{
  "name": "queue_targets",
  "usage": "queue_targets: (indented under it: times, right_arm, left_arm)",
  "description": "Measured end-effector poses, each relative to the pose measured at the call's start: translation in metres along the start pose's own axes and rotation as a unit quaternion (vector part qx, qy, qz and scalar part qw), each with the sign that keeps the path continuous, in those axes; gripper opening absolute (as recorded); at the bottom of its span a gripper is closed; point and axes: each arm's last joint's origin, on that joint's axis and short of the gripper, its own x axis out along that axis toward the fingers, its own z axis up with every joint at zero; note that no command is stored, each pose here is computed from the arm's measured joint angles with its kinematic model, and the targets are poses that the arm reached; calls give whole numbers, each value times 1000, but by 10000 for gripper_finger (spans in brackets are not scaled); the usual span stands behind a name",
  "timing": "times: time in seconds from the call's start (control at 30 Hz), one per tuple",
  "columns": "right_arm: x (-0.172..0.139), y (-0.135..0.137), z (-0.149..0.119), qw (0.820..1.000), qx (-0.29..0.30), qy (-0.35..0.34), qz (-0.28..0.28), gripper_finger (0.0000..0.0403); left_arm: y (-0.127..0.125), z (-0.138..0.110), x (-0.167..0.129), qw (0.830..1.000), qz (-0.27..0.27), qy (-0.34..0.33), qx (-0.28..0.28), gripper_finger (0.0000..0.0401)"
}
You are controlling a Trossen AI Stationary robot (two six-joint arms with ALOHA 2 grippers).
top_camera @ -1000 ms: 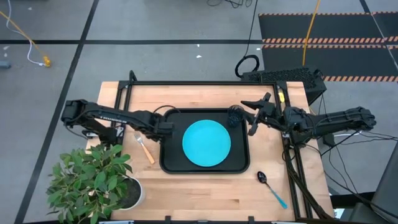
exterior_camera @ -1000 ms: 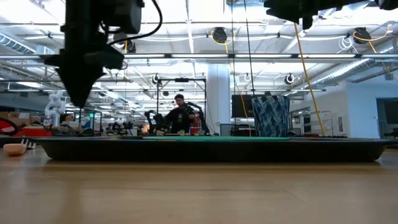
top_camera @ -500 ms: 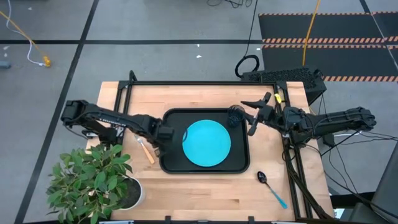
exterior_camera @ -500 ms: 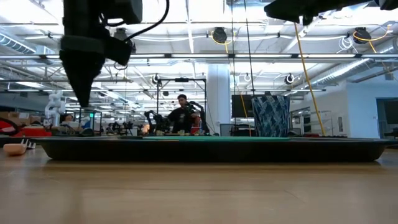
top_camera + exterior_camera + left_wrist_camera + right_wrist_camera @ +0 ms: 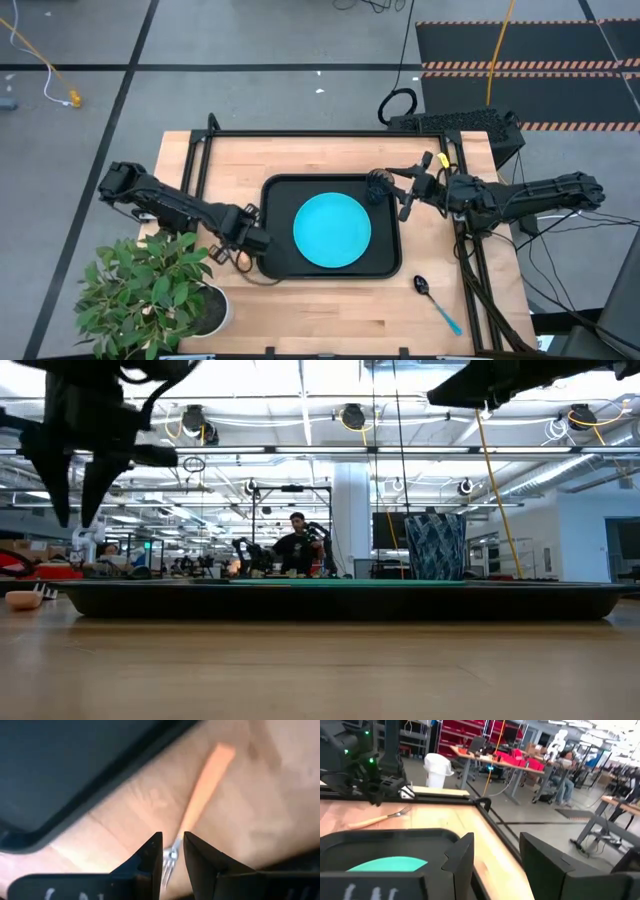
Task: Pick and place plate/cup/fork/spoon on tray
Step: Put the orange fork on the black serving tray to the left of the light blue plate
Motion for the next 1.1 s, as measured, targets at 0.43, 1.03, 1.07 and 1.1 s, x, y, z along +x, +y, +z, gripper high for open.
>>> queue_targets:
  times: [0.43,1.03,1.07,1.1]
  right_arm:
    - [-2,3,-8,998,43,40,13,151]
    - [-2,-1,3,999,-2,-7,-47,151]
    - [-2,-2,4,998,-5,-8,-56,151]
    - [-2,-3,5,998,-6,-8,-69,151]
  left_arm:
    - [-2,0,36,996,-27,38,79,81]
    - [5,-21,62,992,-81,59,73,81]
    - [6,-20,63,992,-87,49,71,81]
    - [8,-21,65,993,-91,41,66,81]
